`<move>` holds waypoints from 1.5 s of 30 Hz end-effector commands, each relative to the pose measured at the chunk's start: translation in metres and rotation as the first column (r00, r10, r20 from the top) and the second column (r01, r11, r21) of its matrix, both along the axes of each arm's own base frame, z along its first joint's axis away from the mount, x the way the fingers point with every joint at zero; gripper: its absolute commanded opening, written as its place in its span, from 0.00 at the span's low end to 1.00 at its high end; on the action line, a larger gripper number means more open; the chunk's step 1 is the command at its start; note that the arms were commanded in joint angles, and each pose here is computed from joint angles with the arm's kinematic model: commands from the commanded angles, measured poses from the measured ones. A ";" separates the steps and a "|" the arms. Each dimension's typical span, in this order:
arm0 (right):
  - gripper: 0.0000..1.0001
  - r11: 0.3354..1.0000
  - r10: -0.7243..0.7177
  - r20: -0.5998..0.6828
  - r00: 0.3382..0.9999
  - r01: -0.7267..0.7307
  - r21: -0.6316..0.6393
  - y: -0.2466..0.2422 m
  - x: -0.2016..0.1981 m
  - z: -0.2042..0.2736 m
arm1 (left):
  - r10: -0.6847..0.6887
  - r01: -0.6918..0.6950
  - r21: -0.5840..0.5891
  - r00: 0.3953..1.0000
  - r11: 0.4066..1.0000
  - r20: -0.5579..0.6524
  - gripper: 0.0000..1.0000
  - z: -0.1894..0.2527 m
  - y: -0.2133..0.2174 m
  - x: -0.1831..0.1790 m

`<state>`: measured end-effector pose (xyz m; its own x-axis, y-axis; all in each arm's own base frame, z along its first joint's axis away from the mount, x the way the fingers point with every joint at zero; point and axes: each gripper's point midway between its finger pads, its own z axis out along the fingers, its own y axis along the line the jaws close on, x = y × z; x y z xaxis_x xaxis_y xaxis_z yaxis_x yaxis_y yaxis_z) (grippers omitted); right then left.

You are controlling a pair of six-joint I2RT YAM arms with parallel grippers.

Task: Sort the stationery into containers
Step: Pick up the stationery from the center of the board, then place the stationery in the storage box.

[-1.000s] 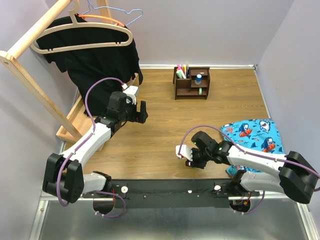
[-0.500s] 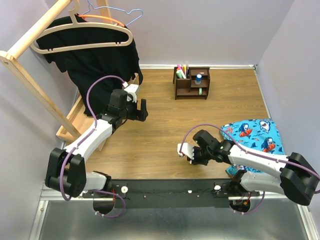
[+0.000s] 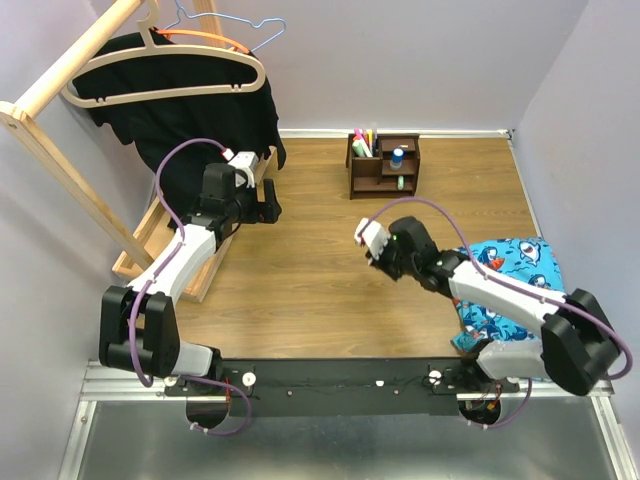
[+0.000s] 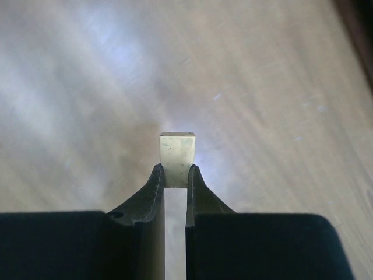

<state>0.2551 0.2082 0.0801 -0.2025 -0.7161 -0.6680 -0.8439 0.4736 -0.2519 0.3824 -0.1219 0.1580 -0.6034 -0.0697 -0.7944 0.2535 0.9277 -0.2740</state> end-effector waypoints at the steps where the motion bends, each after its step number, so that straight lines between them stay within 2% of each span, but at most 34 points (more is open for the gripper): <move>1: 0.15 0.949 -0.281 0.114 0.953 0.258 0.184 0.001 0.079 0.048 | -0.053 0.053 -0.006 0.998 0.999 0.026 0.99 0.010 -0.007 0.000; 3: 0.13 0.926 -0.346 0.082 0.934 0.326 0.191 -0.011 0.099 0.043 | -0.065 0.065 0.003 0.997 0.998 0.030 0.99 0.009 -0.009 -0.003; 5: 0.06 0.903 -0.388 0.096 0.916 0.358 0.239 -0.011 0.121 0.057 | -0.071 0.070 0.010 0.997 0.997 0.039 0.99 0.010 -0.010 -0.006; 6: 0.01 0.893 -0.415 0.086 0.906 0.388 0.227 -0.019 0.131 0.049 | -0.076 0.076 0.012 0.996 0.997 0.038 0.99 0.009 -0.012 -0.008; 9: 0.01 0.860 -0.478 0.093 0.874 0.444 0.250 -0.030 0.160 0.057 | -0.096 0.095 0.012 0.994 0.995 0.047 0.99 0.010 -0.017 -0.014; 10: 0.01 0.857 -0.490 0.072 0.868 0.465 0.222 -0.032 0.166 0.045 | -0.101 0.101 0.010 0.994 0.995 0.049 0.99 0.011 -0.019 -0.016; 18: 0.01 0.782 -0.600 0.035 0.799 0.578 0.232 -0.059 0.219 0.038 | -0.131 0.130 0.027 0.988 0.991 0.080 0.99 0.018 -0.022 -0.023; 33: 0.01 0.771 -0.610 0.000 0.792 0.594 0.231 -0.057 0.251 0.018 | -0.125 0.123 0.036 0.989 0.992 0.076 0.99 0.017 -0.020 -0.020; 45: 0.01 0.723 -0.659 -0.071 0.749 0.657 0.215 -0.055 0.272 -0.008 | -0.107 0.104 0.044 0.992 0.994 0.068 0.99 0.015 -0.015 -0.017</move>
